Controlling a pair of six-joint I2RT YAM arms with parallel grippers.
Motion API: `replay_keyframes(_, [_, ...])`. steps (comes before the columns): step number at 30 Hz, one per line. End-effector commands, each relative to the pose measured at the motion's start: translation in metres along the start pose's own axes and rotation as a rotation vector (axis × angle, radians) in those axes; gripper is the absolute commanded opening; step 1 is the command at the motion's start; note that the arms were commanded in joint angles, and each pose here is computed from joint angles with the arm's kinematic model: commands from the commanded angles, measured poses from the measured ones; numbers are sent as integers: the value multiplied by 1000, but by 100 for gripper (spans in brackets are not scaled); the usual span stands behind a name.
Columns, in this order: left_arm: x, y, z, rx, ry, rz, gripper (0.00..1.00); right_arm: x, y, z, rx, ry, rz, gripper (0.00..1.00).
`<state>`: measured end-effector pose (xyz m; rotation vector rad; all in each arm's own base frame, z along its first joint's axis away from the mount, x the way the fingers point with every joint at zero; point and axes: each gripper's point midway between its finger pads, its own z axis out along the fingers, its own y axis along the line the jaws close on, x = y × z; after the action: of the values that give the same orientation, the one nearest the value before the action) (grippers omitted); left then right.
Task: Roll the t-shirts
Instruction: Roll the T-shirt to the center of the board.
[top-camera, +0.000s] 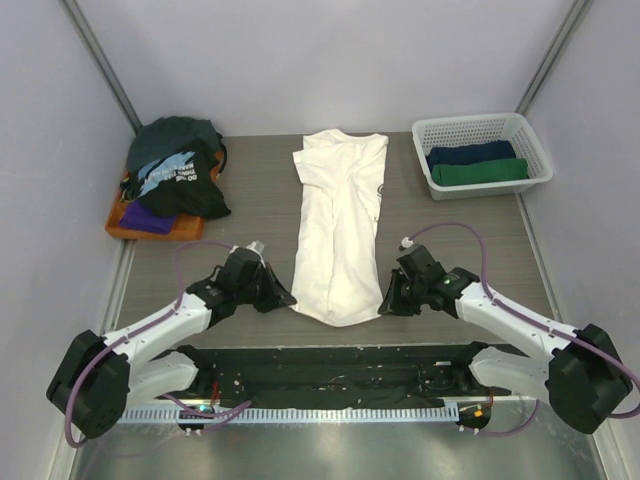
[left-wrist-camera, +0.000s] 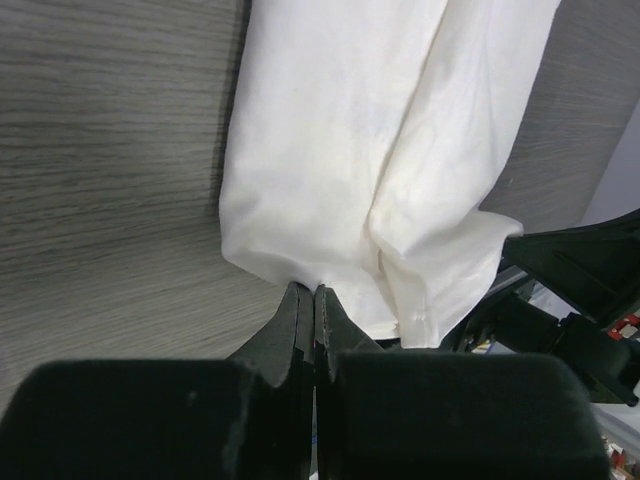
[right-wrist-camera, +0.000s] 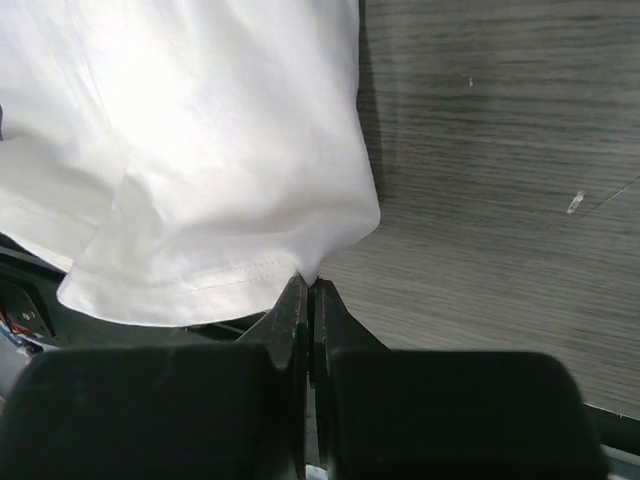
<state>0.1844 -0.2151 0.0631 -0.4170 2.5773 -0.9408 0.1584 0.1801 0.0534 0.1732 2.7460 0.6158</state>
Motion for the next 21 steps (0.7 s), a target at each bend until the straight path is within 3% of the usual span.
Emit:
replay_keyframes(1, [-22,-25,-4,66,-34,18,1,-24,11,-1,-40,-35,-24,1])
replay_keyframes(12, [-44,-10,13,-13,-45,-24,2,-51,4,12,6,-45,-17,2])
replay_keyframes(15, [-51,-9,16,-24,-65,-27,6,-58,2,11,20,-57,-19,9])
replay_keyframes(17, [-55,-14,15,-16,-79,-22,8,-68,3,6,33,-97,-19,26])
replay_keyframes(20, [-63,-23,11,8,-102,4,31,-83,11,-8,18,-170,-38,49])
replay_keyframes(21, [-65,-28,8,26,-113,23,46,-85,12,-12,16,-180,-48,51])
